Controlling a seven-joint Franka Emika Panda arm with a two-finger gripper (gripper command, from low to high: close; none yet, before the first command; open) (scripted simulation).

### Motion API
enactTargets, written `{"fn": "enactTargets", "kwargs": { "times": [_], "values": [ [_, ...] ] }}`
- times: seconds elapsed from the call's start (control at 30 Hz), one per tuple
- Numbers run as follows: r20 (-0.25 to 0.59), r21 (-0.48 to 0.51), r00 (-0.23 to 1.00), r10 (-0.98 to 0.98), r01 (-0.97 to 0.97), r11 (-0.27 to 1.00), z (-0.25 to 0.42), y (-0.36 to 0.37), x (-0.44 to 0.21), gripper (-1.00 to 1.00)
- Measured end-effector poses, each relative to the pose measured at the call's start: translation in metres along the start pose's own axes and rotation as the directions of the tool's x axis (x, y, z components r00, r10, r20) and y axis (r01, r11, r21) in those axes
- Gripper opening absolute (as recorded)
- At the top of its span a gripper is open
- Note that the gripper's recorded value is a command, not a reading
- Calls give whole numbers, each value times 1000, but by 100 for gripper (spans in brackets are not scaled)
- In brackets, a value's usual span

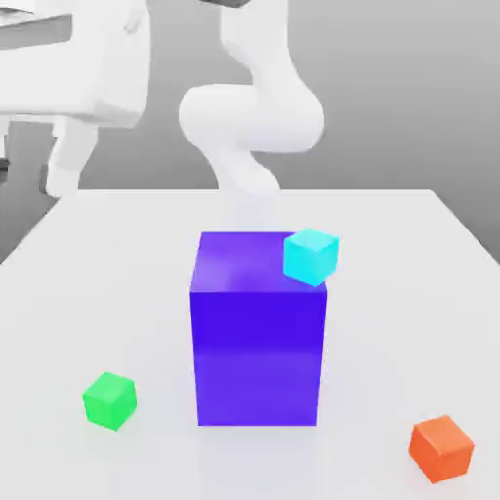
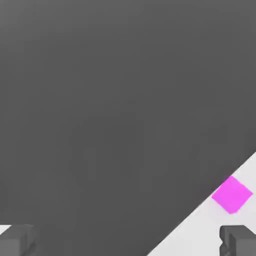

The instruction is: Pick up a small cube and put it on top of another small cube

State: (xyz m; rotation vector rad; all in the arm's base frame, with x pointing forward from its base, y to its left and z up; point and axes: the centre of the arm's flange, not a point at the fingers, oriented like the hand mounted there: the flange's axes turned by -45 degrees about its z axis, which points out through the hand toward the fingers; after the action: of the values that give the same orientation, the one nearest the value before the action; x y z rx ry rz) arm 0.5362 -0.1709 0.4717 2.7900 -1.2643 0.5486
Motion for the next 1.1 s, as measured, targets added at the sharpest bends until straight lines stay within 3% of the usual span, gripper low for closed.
{"fn": "enactTargets", "kwargs": {
  "times": [0.33,0.63,0.67,0.9,1.1],
  "values": [
    [140,-166,914,380,-357,919,174,73,22,0],
    [189,-290,764,617,-557,778,321,142,-4,0],
    [189,-291,763,619,-558,777,335,145,-10,-100],
    [189,-290,762,620,-560,776,338,145,-10,-100],
    [209,-268,741,638,-584,766,266,138,-3,-100]
  ]
}}
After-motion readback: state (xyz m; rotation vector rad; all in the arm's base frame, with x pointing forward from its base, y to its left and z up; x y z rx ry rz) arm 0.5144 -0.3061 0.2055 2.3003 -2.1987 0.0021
